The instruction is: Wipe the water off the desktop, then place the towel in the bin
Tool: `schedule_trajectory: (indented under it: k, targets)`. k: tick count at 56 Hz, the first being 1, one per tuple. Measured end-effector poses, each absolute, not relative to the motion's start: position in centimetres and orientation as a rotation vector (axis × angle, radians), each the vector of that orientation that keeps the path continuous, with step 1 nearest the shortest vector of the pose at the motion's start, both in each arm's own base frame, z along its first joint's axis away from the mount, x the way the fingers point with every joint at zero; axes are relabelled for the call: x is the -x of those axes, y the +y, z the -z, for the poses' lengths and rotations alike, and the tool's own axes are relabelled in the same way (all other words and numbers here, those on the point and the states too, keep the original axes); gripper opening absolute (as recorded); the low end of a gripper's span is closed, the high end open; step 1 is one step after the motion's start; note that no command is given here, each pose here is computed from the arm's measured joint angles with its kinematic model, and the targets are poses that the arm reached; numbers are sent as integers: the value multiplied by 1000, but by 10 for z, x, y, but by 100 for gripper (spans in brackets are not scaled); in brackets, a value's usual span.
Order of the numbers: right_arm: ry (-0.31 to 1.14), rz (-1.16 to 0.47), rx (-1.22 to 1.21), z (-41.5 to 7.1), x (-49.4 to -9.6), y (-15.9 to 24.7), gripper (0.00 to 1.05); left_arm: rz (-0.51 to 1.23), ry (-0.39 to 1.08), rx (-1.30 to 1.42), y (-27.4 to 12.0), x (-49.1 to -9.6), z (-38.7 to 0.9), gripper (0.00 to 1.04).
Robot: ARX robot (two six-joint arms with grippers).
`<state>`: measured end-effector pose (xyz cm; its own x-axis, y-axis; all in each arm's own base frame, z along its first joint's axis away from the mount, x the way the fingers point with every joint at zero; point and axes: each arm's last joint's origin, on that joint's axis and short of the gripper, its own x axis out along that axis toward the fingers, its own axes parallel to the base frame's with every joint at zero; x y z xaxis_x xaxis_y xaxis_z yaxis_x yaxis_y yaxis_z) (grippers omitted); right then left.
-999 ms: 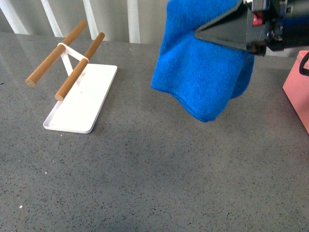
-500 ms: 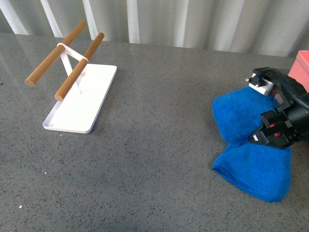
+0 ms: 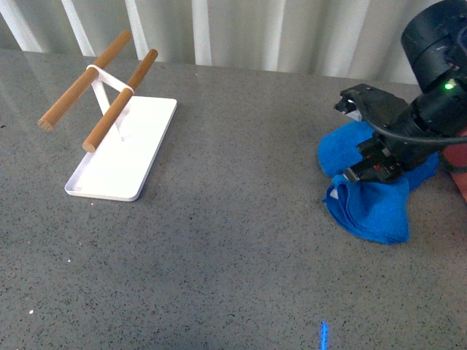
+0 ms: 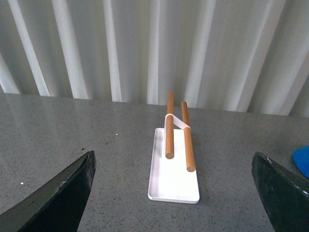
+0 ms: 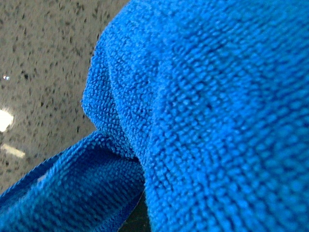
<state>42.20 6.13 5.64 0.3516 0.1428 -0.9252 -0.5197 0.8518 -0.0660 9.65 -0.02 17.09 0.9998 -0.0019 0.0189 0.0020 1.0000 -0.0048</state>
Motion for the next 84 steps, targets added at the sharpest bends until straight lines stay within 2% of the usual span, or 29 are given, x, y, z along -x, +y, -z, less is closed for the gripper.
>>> schedule_trajectory:
  k: [14, 21, 30, 40, 52, 59, 66, 71, 84]
  targets:
    - [1078, -524, 392, -60, -437, 105, 5, 2, -19, 5, 0, -97, -171, 98]
    - [1063, -633, 397, -59, -423, 142, 5, 2, -20, 5, 0, -96, -171, 98]
    - [1079, -710, 399, -60, -398, 161, 5, 2, -20, 5, 0, -96, -171, 98]
    - [1122, -717, 384, -64, -369, 142, 5, 2, -20, 5, 0, -96, -171, 98]
    - [1240, -625, 381, -59, -336, 78, 5, 2, -20, 5, 0, -96, -171, 98]
    - [1250, -519, 396, -63, -350, 42, 5, 2, -20, 5, 0, -96, -171, 98]
    - [1219, -456, 427, -69, -374, 35, 5, 2, -20, 5, 0, -96, -171, 98]
    - [1174, -440, 448, -73, -399, 43, 5, 2, -20, 5, 0, -96, -171, 98]
    - [1002, -506, 414, -100, -428, 84, 5, 2, -20, 5, 0, -96, -171, 98]
